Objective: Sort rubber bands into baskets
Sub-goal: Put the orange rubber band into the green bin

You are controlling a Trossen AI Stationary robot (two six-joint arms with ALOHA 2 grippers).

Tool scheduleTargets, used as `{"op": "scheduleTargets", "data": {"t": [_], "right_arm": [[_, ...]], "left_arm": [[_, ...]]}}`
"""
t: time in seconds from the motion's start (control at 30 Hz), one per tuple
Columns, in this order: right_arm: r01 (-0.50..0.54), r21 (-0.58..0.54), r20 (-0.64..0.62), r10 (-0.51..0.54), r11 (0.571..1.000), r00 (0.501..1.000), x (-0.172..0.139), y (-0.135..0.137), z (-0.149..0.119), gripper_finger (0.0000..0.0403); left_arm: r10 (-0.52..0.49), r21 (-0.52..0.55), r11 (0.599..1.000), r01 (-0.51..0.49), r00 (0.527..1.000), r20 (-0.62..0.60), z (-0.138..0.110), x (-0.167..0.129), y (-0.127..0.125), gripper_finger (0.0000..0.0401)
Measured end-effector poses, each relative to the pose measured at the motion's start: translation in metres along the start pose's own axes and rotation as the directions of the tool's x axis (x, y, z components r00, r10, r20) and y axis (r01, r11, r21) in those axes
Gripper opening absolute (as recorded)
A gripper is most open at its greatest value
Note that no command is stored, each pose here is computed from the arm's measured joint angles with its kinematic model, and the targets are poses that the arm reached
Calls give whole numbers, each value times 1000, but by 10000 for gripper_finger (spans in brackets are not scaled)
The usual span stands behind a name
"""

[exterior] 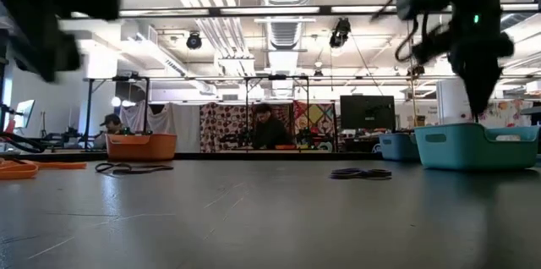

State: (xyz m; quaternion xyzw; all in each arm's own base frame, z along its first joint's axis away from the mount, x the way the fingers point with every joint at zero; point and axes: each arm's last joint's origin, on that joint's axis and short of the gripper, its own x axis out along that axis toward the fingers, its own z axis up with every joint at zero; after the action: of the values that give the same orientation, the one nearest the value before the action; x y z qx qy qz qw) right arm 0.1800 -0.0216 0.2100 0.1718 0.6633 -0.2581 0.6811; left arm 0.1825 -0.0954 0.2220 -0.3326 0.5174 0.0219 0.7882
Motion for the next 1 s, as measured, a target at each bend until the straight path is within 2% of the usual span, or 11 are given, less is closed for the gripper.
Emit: {"op": "scheduleTargets", "data": {"t": [0.07,0.2,0.37,0.5,0.63,0.77,0.9,1.0], "right_arm": [[-34,41,16,34,999,999,15,2,3,9],[-86,83,54,82,993,995,37,8,8,9],[-71,112,29,68,991,997,46,9,11,24],[-81,108,29,78,991,997,42,11,14,61],[-105,22,-8,105,994,994,26,10,15,111],[-91,-60,-58,88,994,994,-5,7,14,150],[-101,-93,-23,99,991,995,-38,5,19,169],[-129,-73,54,133,989,990,-60,6,26,172]], "left_arm": [[-22,33,999,23,999,-32,-13,-1,-10,155],[-10,56,998,10,1000,1,-34,-2,-21,155],[3,-3,1000,-3,1000,15,-51,-1,-23,155],[20,-69,997,-20,1000,10,-58,2,-21,155],[120,-131,984,-119,993,-1,-60,-2,-9,159],[277,-190,941,-279,960,-37,-61,-12,11,178],[301,-194,933,-303,953,-40,-58,-8,21,192],[292,-217,930,-296,955,-51,-51,3,28,193]]}}
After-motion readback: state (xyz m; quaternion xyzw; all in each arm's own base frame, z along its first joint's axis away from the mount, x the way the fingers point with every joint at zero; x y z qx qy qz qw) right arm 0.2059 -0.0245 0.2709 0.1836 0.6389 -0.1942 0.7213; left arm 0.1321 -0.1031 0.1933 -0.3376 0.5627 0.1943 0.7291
